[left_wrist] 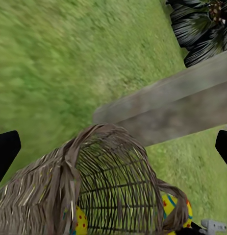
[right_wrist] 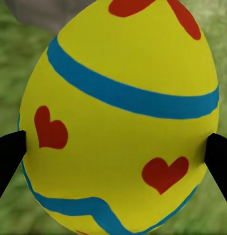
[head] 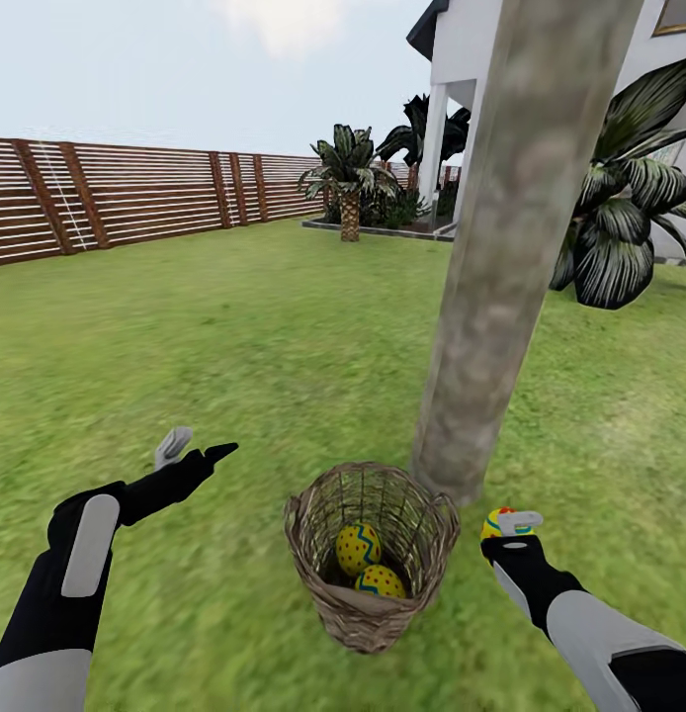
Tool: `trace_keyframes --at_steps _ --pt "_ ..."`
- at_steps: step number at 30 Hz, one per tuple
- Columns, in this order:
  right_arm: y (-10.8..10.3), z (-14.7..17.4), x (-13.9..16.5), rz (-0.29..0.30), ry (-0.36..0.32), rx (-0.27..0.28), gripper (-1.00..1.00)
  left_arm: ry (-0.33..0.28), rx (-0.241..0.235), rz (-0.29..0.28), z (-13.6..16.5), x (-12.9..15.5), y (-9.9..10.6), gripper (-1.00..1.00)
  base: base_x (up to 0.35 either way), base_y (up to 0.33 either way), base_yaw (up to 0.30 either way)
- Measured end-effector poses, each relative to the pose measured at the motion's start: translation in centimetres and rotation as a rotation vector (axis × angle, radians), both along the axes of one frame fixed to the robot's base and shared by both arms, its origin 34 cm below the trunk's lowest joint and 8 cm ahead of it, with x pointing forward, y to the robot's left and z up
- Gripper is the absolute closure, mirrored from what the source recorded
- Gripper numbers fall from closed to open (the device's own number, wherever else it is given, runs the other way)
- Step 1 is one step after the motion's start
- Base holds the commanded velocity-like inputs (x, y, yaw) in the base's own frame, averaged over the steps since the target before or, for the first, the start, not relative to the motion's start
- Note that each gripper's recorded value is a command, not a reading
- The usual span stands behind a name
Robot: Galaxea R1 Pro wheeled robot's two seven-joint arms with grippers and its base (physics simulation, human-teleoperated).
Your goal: Take the three Easter eggs out of the wicker basket on the lawn in the garden, then place them on the lawn next to a single tree (choose any tree) so that all three eggs are next to the same tree and none are left in the basket.
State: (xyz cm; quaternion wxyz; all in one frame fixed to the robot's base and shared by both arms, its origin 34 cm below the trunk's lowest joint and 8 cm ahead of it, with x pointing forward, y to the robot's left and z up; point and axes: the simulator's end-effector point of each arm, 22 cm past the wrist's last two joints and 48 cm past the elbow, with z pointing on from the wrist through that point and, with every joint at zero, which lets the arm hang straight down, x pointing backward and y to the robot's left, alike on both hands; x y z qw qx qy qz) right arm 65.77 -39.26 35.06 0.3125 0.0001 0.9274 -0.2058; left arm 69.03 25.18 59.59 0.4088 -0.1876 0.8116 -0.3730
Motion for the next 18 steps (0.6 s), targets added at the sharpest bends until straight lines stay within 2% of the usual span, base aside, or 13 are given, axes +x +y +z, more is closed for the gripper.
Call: trace_keyframes --at_steps 13,18 --pt "0.0 -2.9 -0.7 0.001 -0.002 -0.001 1.0 0.001 0.0 0.0 -3.0 -0.8 0.0 -1.0 0.0 0.0 0.0" --pt "0.0 -4.0 -1.0 0.002 0.016 -0.001 1.0 0.02 0.0 0.001 -4.2 -0.7 0.0 -1.0 0.0 0.0 0.0"
